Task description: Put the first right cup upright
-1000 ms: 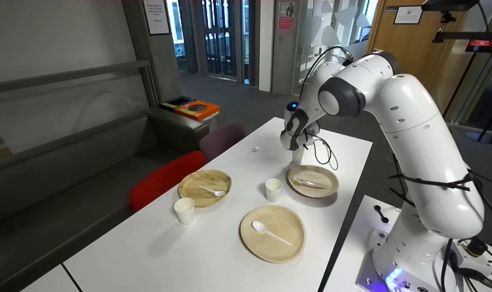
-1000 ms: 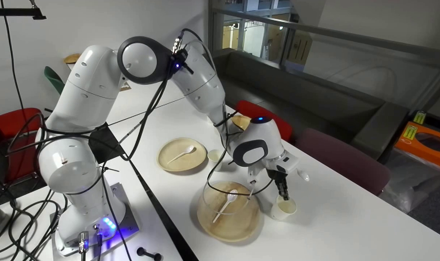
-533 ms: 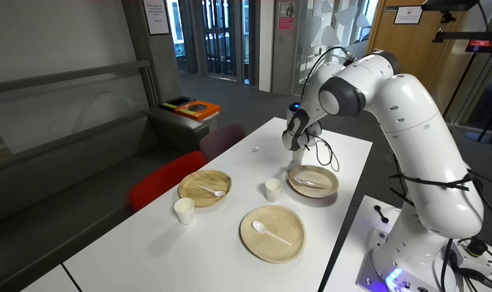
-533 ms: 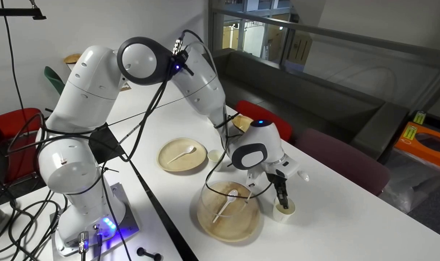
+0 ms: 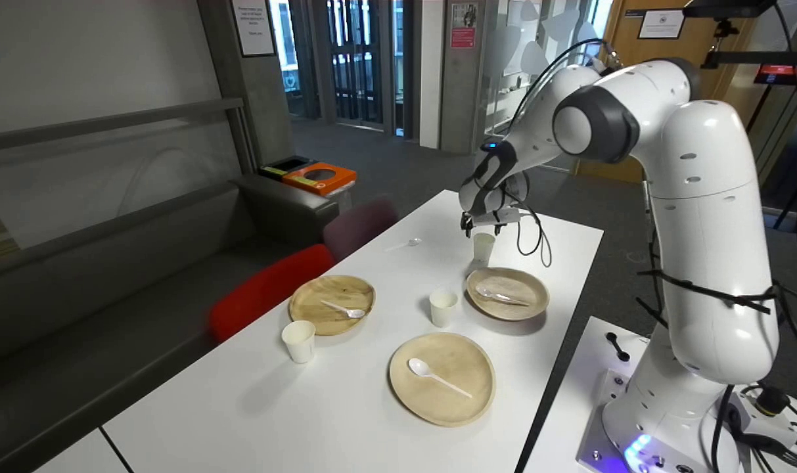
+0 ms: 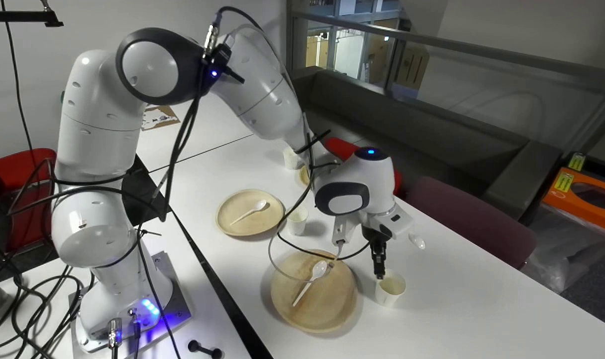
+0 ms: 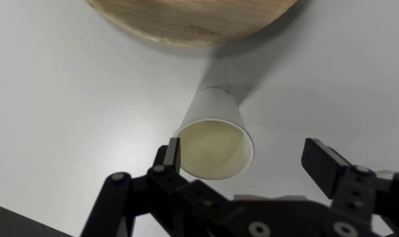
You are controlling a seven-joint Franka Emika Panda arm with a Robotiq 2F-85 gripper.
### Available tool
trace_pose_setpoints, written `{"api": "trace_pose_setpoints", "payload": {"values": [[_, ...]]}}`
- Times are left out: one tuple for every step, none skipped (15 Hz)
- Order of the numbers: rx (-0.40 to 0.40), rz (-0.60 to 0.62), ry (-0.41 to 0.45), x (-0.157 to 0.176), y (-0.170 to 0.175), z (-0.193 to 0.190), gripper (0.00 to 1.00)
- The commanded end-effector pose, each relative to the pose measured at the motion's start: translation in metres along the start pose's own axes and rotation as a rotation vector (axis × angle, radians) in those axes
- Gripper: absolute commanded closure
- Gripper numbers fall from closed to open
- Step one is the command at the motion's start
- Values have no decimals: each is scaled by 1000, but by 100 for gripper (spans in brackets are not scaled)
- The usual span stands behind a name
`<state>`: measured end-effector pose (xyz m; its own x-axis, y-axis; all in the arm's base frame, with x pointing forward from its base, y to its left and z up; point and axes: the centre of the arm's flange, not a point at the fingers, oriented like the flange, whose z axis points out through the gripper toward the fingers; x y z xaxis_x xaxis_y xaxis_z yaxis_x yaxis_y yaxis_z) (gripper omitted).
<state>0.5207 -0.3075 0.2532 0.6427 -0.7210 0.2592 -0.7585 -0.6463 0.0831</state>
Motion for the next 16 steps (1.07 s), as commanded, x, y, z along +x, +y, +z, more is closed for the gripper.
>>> {"api": "trace_pose_setpoints", "payload": {"values": [[91,40,-176,-12,35,-81,0],[87,40,-222,-12,38,-97,0],[85,34,-259,-14,43,-107,0],[76,31,-284,-15,45,-122,0],[68,20,-307,-17,49,-133,0],[62,13,-325,-19,52,-142,0],[51,3,-335,-23,54,-153,0],[39,-22,-336,-25,55,-159,0],[14,-99,-310,-27,53,-167,0],[-2,-149,-297,-28,50,-173,0],[-10,-205,-271,-29,44,-179,0],[-8,-257,-258,-32,38,-185,0],[-8,-307,-252,-34,33,-188,0],[2,-354,-247,-37,28,-192,0],[20,-405,-253,-38,25,-193,0],[35,-454,-268,-38,24,-194,0]]}}
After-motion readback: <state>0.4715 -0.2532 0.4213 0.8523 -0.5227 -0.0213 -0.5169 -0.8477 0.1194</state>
